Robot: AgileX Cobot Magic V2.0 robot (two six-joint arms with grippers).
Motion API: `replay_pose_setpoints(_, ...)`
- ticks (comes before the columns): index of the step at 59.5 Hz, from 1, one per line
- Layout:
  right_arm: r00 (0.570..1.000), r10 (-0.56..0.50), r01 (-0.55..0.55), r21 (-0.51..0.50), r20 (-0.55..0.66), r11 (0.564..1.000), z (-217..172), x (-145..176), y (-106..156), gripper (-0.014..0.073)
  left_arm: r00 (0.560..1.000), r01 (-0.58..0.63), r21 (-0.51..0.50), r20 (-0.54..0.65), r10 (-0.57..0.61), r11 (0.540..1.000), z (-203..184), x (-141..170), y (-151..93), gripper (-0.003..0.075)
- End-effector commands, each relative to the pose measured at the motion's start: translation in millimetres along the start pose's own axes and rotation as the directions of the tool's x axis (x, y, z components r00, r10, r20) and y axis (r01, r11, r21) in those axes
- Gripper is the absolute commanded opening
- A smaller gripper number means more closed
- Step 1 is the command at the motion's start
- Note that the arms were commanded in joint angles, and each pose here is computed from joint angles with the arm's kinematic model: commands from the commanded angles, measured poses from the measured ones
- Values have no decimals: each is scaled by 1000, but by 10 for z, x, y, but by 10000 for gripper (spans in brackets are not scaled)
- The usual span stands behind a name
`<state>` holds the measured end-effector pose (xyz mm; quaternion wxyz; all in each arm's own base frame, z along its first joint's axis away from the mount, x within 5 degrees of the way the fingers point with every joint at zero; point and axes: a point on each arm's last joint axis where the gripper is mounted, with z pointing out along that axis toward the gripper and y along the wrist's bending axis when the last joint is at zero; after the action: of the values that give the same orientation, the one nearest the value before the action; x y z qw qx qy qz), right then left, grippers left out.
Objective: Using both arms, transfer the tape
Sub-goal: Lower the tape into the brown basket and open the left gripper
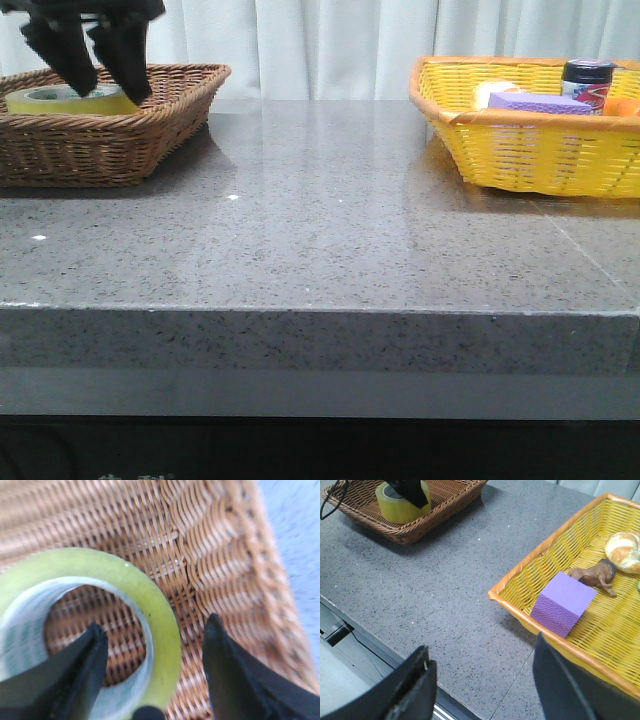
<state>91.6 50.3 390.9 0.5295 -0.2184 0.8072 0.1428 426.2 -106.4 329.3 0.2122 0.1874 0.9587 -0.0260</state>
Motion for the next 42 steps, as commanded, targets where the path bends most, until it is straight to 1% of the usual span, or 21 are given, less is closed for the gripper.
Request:
replay_pose_setpoints(1, 996, 2, -3, 12, 87, 1000, -42, -112, -10, 447, 990, 31, -7, 141, -30, 999, -646, 2, -35, 421)
replay_pose_setpoints(11, 996, 2, -3, 12, 87, 1000, -42, -112, -10, 447, 967, 94, -1, 238, -91, 996, -1124, 91, -63, 421)
replay_pose_setpoints(19, 996, 2, -3, 12, 87, 1000, -42, -112, -10, 447, 952, 97, 13, 290, -96, 995, -1441, 230, -106, 420)
replay_pose_setpoints(24, 996, 2, -3, 12, 87, 1000, -42, -112, -10, 447, 946, 95, 17, 311, -95, 995, -1569, 346, -137, 421)
replay_pose_setpoints(32, 996, 2, -3, 13, 88, 1000, -42, -113, -10, 447, 935, 98, 24, 340, -100, 995, -1679, 612, -183, 420)
replay_pose_setpoints(36, 996, 2, -3, 13, 88, 1000, -42, -113, -10, 447, 926, 101, 35, 363, -106, 994, -1745, 798, -220, 421)
replay_pose_setpoints(42, 996, 2, -3, 13, 88, 1000, -42, -113, -10, 447, 917, 106, 46, 381, -116, 993, -1742, 1083, -267, 421)
